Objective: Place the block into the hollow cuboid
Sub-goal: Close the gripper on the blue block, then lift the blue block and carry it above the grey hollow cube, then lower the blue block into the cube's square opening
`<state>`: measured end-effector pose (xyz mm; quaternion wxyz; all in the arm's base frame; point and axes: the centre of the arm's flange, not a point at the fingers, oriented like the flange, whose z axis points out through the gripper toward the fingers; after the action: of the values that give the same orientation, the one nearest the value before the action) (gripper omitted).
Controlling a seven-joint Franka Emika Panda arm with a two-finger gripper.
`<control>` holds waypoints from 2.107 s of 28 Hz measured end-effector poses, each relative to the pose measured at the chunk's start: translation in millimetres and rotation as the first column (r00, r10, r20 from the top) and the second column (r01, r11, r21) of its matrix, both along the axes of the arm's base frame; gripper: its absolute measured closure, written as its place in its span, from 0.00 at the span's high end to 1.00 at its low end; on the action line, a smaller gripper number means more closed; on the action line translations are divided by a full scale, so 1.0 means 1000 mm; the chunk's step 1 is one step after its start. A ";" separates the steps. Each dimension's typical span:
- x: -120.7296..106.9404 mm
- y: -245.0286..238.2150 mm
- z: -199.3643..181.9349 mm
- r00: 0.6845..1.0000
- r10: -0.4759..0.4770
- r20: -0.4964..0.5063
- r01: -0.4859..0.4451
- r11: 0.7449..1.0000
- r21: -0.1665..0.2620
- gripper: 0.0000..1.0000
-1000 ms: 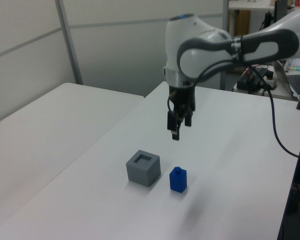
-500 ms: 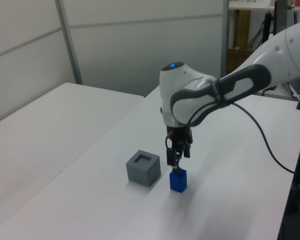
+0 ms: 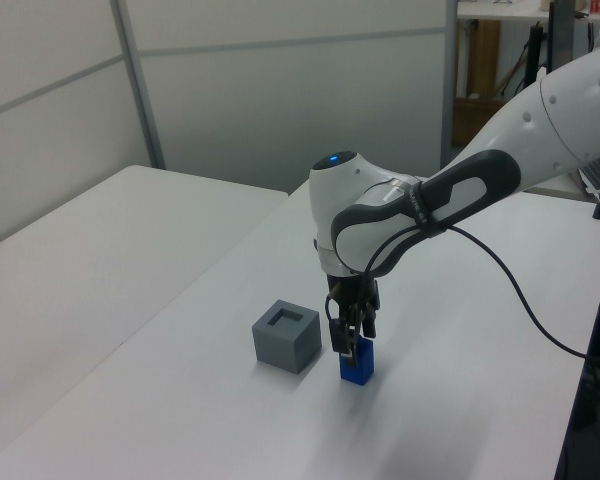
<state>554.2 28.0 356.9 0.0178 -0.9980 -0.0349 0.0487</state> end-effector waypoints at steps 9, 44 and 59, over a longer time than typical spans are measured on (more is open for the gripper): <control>0.001 0.000 0.002 1.000 -0.009 0.005 0.009 1.000 -0.001 0.51; 0.116 0.006 0.107 0.994 -0.102 0.046 0.103 0.995 -0.019 0.51; 0.132 0.012 0.084 0.995 -0.094 0.033 0.096 0.994 -0.053 0.51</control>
<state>685.9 40.2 440.5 -0.0077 -0.9993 0.0137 0.0337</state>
